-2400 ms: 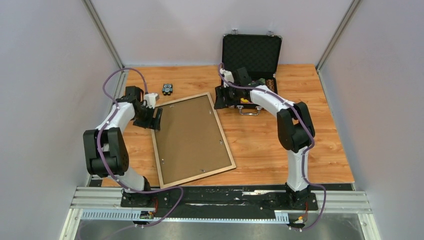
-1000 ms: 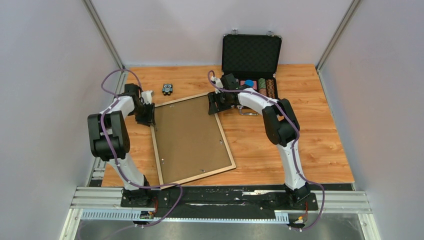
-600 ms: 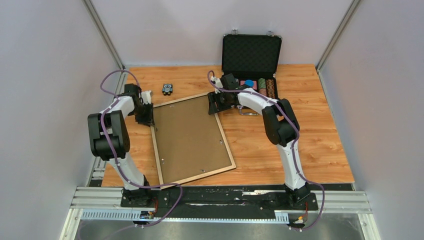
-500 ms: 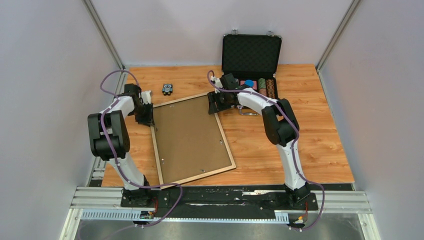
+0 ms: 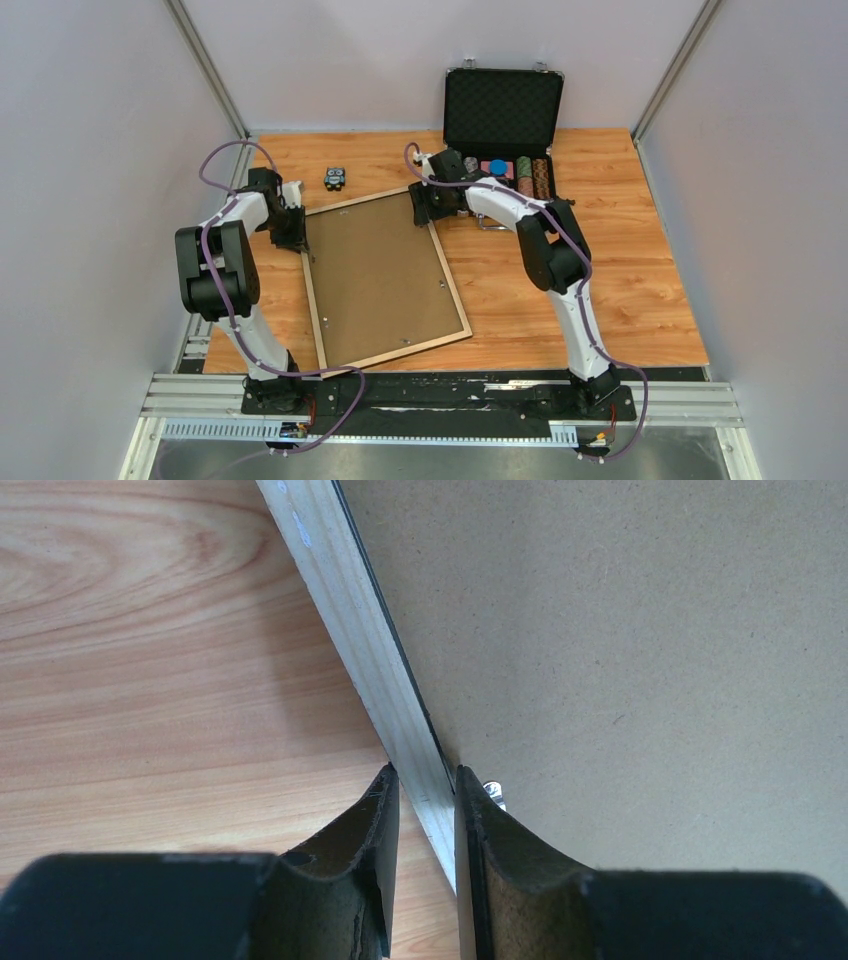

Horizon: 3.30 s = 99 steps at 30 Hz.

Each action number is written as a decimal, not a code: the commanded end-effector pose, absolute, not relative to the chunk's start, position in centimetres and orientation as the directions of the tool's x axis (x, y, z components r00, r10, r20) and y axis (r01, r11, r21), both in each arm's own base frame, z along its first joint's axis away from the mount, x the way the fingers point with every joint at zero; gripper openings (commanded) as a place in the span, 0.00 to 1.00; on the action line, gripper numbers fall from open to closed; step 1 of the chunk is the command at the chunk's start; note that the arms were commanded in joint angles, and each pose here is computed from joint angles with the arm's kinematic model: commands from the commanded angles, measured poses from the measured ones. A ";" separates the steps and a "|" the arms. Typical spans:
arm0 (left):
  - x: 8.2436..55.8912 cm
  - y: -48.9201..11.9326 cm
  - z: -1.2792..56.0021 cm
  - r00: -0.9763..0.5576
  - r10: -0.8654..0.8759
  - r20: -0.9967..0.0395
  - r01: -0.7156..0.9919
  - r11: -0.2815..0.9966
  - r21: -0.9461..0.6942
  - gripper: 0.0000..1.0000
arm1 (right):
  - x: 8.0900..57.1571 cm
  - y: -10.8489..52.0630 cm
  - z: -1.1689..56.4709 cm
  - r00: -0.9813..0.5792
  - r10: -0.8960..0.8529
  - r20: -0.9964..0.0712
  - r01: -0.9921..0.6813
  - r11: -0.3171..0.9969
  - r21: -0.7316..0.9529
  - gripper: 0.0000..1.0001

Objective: Put the photo into the frame

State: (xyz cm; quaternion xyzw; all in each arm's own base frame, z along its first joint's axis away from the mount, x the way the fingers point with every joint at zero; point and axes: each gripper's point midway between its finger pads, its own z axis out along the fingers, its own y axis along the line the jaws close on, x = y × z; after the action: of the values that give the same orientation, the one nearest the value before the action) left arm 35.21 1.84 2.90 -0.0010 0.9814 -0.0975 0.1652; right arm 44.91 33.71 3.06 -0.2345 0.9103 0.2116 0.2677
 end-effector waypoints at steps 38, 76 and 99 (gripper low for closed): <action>36.2 2.0 2.9 -0.933 -0.016 -0.359 0.057 0.980 -0.191 0.27 | 44.2 31.0 2.6 -0.655 -0.463 -0.596 -0.643 0.757 0.119 0.42; 36.0 1.8 2.6 -0.940 0.002 -0.342 0.076 0.976 -0.203 0.23 | 45.9 32.4 4.8 -0.565 -0.484 -0.668 -0.703 0.707 0.083 0.38; 35.8 1.7 1.6 -0.951 0.025 -0.307 0.095 0.972 -0.217 0.22 | 47.9 33.3 5.9 -0.437 -0.451 -0.778 -0.709 0.705 -0.010 0.31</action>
State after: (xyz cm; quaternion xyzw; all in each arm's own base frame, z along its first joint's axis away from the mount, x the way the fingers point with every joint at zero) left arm 35.91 1.69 2.82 0.0037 0.9806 -0.1082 0.1637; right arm 46.11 32.75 3.57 -0.3346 0.8610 0.1724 0.3419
